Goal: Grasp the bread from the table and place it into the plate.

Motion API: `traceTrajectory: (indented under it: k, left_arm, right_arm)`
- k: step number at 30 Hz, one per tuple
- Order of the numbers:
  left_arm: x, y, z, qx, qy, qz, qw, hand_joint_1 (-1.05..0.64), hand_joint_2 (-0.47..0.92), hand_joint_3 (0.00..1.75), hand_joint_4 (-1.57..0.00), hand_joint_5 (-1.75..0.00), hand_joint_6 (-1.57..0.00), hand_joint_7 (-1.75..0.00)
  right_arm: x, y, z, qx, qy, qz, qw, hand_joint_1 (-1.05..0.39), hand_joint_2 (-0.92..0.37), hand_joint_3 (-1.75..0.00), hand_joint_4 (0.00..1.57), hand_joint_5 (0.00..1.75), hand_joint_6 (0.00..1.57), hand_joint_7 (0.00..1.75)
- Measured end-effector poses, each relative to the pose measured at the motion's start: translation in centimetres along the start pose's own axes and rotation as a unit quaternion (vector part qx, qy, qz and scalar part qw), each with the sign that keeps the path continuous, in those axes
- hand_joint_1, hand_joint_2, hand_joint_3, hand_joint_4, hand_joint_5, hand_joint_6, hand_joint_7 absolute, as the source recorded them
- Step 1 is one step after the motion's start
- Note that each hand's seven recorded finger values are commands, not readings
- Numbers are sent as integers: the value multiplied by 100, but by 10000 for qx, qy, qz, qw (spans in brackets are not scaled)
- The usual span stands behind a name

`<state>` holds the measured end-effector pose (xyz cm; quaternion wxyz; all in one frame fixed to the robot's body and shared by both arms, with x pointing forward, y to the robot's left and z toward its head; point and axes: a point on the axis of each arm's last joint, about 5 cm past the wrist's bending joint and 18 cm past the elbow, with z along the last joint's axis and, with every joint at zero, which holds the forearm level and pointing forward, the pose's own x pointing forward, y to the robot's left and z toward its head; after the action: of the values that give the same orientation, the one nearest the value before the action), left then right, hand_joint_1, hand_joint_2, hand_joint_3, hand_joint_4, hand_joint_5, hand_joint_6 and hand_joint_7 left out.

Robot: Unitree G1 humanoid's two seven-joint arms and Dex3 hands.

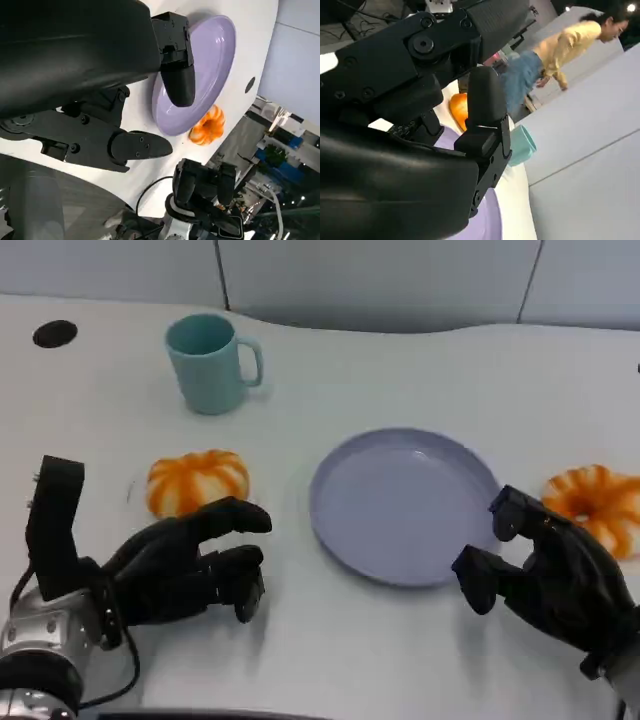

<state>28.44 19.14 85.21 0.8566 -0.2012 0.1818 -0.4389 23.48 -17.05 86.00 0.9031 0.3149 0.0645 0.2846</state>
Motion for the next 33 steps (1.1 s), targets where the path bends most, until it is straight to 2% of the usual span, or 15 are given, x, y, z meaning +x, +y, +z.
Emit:
traceTrajectory:
  k: [8,12,13,14,15,18,19,22,24,27,29,33]
  left_arm:
    - [-3,1,3,12,-34,-9,10000,-23,92,29,-75,-175,-59,-175]
    - [1,-7,42,286,-118,87,9995,-28,92,25,-71,-175,-52,-175]
    - [4,-11,65,408,-161,139,9989,-41,92,23,-54,-147,-53,-138]
    - [-9,-23,111,797,-179,154,9965,-46,92,23,-48,-134,-55,-119]
    - [-19,-50,176,1313,-255,103,9910,-49,92,21,-47,-123,-56,-107]
    - [-97,-187,482,3135,-665,-148,9472,-58,92,12,-69,-39,-75,-24]
    - [-146,-247,602,3725,-772,-256,9245,-61,92,11,-70,-28,-74,-14]
    - [-325,-441,935,5311,-772,-366,8430,-59,92,8,-67,-13,-70,-2]
    - [-409,-536,1028,5921,-854,-194,8011,-61,92,6,-59,-6,-65,0]
    - [-438,-602,1018,6387,-1027,185,7623,-68,89,2,-42,-1,-57,0]
    - [-424,-620,1004,6670,-1160,548,7339,-72,89,1,-39,0,-54,0]
    - [-349,-580,989,6935,-1288,1108,7002,-76,86,0,-22,0,-39,0]
  right_arm:
    - [-10,-12,-3,23,39,-27,10000,-35,-86,-1,89,175,63,175]
    - [-12,-15,2,16,41,-31,10000,-35,-86,-1,89,175,63,175]
    - [-12,-16,4,11,40,-32,10000,-35,-85,-1,89,175,63,175]
    - [-7,-14,8,12,43,-25,10000,-35,-85,-1,88,175,63,175]
    - [-9,-17,11,10,44,-45,10000,-35,-85,-1,88,175,63,175]
    - [-12,-20,14,39,66,-82,9999,-35,-85,-1,88,175,64,175]
    - [-13,-21,13,48,75,-84,9999,-35,-85,-1,88,175,64,175]
    - [-17,-26,20,51,61,-99,9999,-35,-86,-1,88,175,64,175]
    - [-20,-29,23,48,56,-112,9999,-36,-86,-1,88,175,64,175]
    - [-19,-29,24,44,58,-114,9999,-35,-86,-1,88,175,64,175]
    - [-18,-28,25,39,60,-112,9999,-35,-86,-1,88,175,64,175]
    - [-17,-29,26,31,66,-111,9999,-35,-86,-1,88,175,64,175]
